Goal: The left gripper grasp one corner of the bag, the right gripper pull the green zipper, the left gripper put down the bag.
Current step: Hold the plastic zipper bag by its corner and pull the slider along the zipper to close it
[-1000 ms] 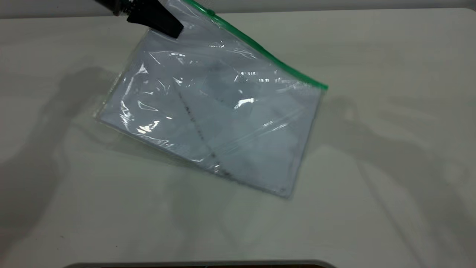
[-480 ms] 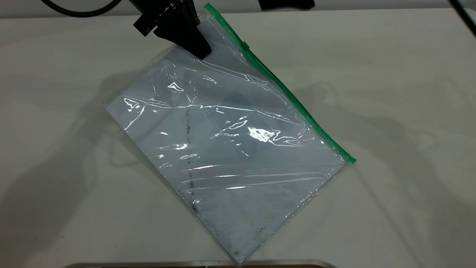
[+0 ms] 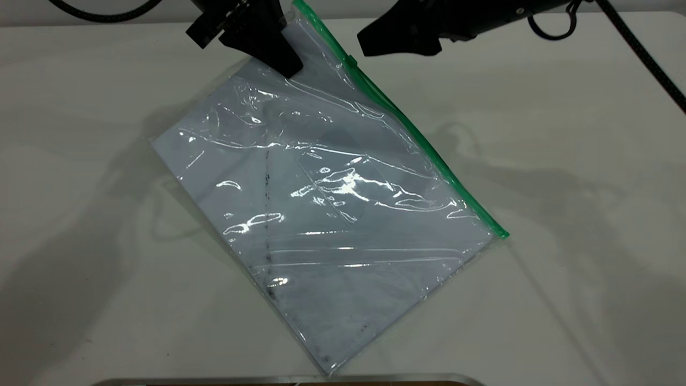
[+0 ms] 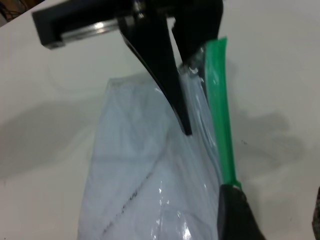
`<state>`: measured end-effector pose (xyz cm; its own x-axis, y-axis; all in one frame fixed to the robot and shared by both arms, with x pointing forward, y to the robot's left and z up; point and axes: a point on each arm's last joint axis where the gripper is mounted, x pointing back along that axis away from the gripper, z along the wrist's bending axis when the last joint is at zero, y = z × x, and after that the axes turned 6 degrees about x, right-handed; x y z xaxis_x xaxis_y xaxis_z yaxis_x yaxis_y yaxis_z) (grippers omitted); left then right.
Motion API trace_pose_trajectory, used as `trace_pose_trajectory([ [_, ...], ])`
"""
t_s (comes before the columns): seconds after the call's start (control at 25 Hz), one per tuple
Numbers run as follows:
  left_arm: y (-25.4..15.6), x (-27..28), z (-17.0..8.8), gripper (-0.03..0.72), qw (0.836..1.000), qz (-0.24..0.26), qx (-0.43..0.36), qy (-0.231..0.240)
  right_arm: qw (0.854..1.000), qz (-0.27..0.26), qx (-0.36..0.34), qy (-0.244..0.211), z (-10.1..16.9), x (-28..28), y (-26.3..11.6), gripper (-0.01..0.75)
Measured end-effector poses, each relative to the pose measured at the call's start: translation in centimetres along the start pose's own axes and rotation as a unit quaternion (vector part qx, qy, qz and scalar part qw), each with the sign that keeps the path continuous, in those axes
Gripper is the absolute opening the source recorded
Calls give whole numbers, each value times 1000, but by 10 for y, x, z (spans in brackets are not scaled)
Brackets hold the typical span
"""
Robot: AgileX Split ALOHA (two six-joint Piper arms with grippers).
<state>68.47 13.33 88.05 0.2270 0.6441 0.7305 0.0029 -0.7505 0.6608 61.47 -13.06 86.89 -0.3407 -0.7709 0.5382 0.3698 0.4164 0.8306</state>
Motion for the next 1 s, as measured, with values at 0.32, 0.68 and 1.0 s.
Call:
trace_pose_trajectory([
  [0.32, 6, 8, -2, 51, 1000, 5, -11, 8, 1000, -8, -2, 7, -8, -11, -2, 412],
  [0.68, 6, 8, -2, 51, 1000, 5, -11, 8, 1000, -19, 13, 15, -3, -17, 9, 412],
  [1.0, 6, 8, -2, 51, 1000, 5, -11, 8, 1000, -11, 10, 27, 2, -26, 2, 406],
])
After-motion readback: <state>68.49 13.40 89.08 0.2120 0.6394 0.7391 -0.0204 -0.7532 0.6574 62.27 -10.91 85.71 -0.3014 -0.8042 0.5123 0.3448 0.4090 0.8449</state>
